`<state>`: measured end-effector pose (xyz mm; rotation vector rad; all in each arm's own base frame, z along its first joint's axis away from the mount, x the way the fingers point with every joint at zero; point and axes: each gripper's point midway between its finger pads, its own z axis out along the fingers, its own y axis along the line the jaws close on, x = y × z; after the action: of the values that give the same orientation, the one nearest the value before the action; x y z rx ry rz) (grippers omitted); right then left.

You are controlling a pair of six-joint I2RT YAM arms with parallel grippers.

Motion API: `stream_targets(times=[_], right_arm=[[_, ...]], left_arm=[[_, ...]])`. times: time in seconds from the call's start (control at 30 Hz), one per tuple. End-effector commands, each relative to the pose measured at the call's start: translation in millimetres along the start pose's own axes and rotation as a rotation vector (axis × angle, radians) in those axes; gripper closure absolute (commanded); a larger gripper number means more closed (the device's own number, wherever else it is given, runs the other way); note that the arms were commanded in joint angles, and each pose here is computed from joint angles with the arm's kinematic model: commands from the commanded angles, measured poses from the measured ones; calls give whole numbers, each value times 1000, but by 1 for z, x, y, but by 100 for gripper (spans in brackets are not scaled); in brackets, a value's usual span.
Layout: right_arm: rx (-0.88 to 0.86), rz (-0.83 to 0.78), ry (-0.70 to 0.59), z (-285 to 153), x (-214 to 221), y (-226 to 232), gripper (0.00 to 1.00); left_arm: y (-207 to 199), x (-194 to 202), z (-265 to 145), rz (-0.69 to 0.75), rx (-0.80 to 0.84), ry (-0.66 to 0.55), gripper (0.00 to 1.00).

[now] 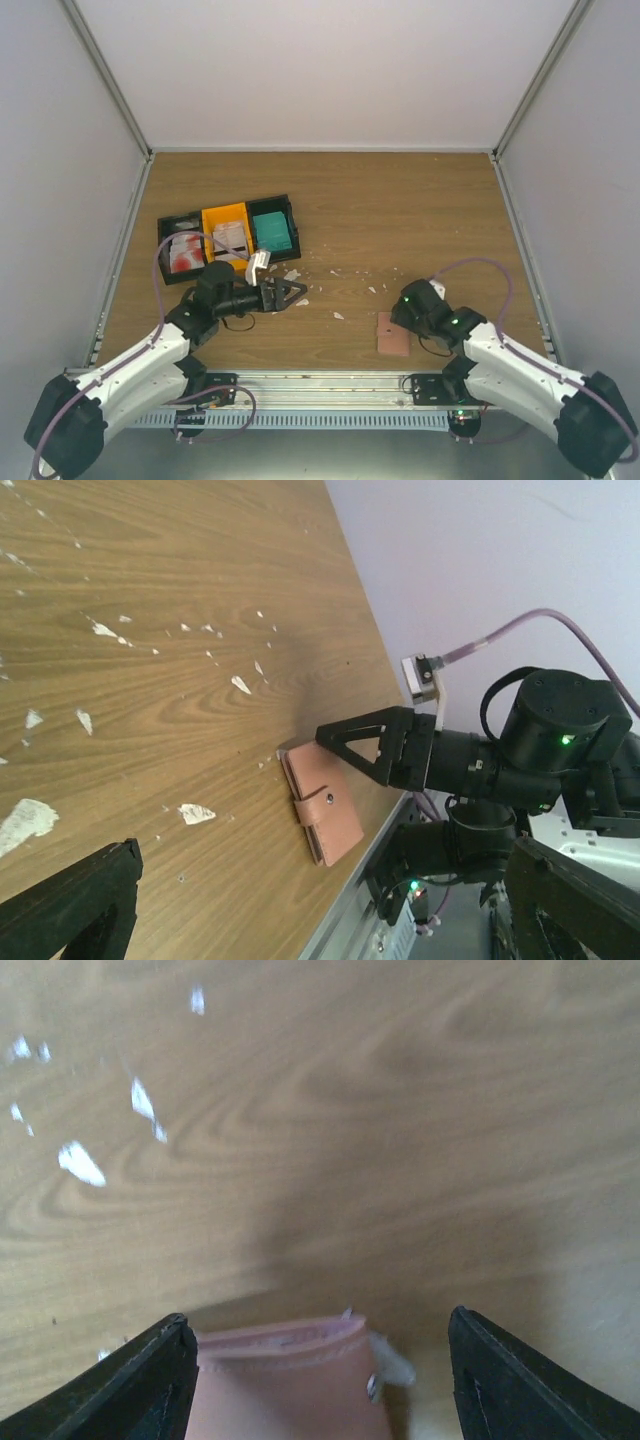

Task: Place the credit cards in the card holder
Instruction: Open the card holder at the center of the board.

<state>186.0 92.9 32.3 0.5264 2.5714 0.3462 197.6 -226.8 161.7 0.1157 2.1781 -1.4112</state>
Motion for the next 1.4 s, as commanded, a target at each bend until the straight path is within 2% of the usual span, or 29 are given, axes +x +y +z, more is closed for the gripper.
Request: stream_targets(times=[0.0, 0.2, 0.37, 0.5, 0.57, 0.77, 0.83, 0.97, 1.1, 1.2, 1.37], right_arm=[[33, 15, 14, 3, 18, 2, 34], [-56, -29, 116, 2, 50, 26, 37], [-222, -27, 146, -2, 55, 65, 37], [-198, -45, 141, 1, 55, 61, 37], [-157, -50, 129, 2, 54, 50, 36], [-105, -42, 92, -8, 49, 28, 37], [-107, -47, 108, -10, 52, 24, 38], [-99, -70, 174, -10, 67, 16, 41], [-105, -105, 217, -11, 74, 17, 42], [-142, -158, 272, -11, 84, 24, 49], [-226, -180, 313, -8, 93, 39, 66]], left_arm=[[-6, 4, 11, 9, 24, -18, 1], [-7, 23, 32, -9, 7, 49, 1], [-8, 43, 57, -81, -61, 92, 1], [-15, 63, 81, -122, -95, 102, 1], [-8, 74, 98, -123, -166, 135, 2], [-8, 96, 130, -131, -238, 207, 28], [-7, 109, 139, -125, -249, 257, 30], [-1, 141, 148, -140, -251, 361, 48], [8, 162, 148, -174, -267, 404, 52], [6, 171, 152, -192, -234, 430, 57], [11, 167, 155, -179, -250, 411, 80]])
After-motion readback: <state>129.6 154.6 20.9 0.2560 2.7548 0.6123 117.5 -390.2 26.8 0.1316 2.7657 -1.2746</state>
